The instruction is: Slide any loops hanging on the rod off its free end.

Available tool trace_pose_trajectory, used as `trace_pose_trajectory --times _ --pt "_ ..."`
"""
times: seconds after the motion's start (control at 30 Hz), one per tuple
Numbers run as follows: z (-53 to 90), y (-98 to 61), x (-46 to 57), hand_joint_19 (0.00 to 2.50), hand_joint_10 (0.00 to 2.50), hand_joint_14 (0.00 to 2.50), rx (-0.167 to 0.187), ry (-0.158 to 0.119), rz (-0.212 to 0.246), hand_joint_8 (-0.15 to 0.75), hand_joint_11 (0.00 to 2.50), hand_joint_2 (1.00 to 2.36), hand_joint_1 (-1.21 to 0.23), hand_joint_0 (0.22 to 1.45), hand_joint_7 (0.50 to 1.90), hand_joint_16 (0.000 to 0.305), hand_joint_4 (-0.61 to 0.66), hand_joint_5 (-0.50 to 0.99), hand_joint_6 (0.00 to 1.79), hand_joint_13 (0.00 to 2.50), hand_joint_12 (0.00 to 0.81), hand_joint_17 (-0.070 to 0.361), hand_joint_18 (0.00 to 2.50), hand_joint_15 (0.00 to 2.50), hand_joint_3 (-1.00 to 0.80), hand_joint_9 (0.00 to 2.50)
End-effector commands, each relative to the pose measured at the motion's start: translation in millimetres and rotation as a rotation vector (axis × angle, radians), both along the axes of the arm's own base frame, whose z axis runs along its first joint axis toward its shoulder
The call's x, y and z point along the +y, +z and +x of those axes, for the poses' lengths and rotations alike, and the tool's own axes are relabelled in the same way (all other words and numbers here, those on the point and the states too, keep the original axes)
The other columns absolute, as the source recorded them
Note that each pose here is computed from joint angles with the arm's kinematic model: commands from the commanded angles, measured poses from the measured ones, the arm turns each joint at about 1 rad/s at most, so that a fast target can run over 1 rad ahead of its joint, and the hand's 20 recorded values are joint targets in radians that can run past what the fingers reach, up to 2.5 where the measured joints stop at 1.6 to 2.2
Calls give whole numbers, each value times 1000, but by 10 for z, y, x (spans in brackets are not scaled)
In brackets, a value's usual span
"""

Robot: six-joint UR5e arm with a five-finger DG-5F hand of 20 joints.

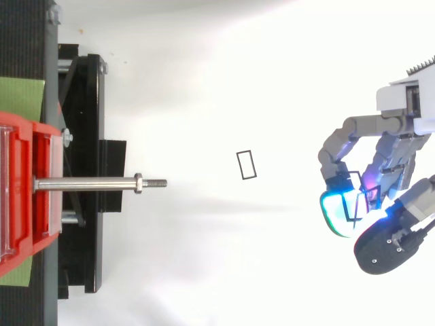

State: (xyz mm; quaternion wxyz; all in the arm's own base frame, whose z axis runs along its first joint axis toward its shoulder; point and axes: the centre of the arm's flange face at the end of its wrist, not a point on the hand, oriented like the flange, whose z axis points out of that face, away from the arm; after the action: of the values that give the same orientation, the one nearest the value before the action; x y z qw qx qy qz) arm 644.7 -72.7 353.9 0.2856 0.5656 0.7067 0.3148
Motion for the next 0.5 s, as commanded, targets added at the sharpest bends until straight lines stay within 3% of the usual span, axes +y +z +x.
trace_pose_trajectory --times 0.0,0.23,0.3,0.37,0.47 --pt "2 62 -1 367 17 7 5 -4 3 328 527 1012 -722 657 1207 46 39 -201 930 947 318 104 959 174 -353 1070" --pt "-44 332 0 357 22 7 36 -4 -5 320 851 1006 -658 650 1170 46 52 -216 931 956 324 104 962 178 -437 1210" --pt "-58 368 19 357 24 10 47 -2 -5 309 1225 1006 -654 654 1152 47 54 -218 934 957 327 105 958 236 -431 1195" --pt "-71 367 2 358 15 10 56 -8 -9 303 1393 1006 -654 655 1135 47 55 -217 936 963 326 105 961 276 -432 1223" --pt "-67 373 2 353 16 10 53 -8 -9 303 1364 1006 -655 656 1132 47 57 -217 936 965 327 105 951 271 -435 1203"
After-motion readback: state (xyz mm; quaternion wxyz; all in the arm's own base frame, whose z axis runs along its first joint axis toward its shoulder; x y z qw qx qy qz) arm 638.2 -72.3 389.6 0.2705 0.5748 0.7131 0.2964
